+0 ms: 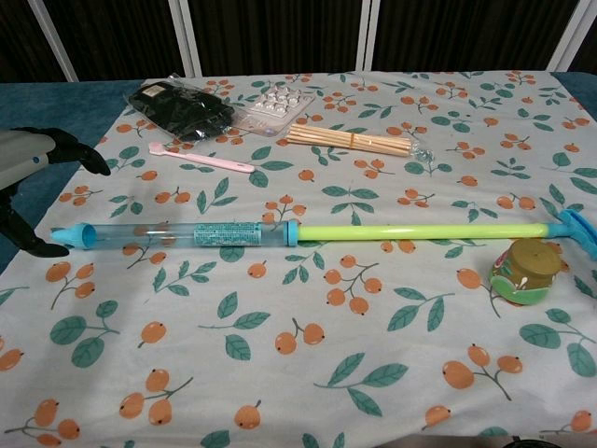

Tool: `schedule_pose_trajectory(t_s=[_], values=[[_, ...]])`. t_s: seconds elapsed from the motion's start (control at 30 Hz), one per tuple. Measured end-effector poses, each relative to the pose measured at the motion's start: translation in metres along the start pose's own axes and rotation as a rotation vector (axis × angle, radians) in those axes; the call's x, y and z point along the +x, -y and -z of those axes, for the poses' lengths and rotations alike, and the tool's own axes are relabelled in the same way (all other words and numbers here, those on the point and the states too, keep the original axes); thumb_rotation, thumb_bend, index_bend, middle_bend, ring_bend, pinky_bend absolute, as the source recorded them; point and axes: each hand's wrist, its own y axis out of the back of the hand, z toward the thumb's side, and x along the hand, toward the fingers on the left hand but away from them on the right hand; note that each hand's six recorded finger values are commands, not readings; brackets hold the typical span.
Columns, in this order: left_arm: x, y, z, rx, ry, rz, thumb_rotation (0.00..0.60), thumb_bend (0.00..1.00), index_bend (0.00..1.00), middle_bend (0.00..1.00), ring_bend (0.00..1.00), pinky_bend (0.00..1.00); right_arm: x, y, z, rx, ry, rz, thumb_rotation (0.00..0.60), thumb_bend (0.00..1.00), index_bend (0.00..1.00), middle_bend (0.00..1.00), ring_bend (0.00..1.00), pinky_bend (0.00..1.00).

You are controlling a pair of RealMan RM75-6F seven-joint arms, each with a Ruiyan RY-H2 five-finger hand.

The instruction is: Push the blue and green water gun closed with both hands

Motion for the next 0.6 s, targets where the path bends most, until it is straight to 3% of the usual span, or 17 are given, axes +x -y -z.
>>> schedule_pose_trajectory(t_s=[0.6], values=[[0.0081,0.0069,0.0006,0.012,-0.016,0.024,0.600,0.13,0.26,0.17,0.00,0.06,-0.0002,0.0007,-0.0002,-0.001,0.000,-0.003,0.600,0.08,0.00,0.00,0.00,0.15]])
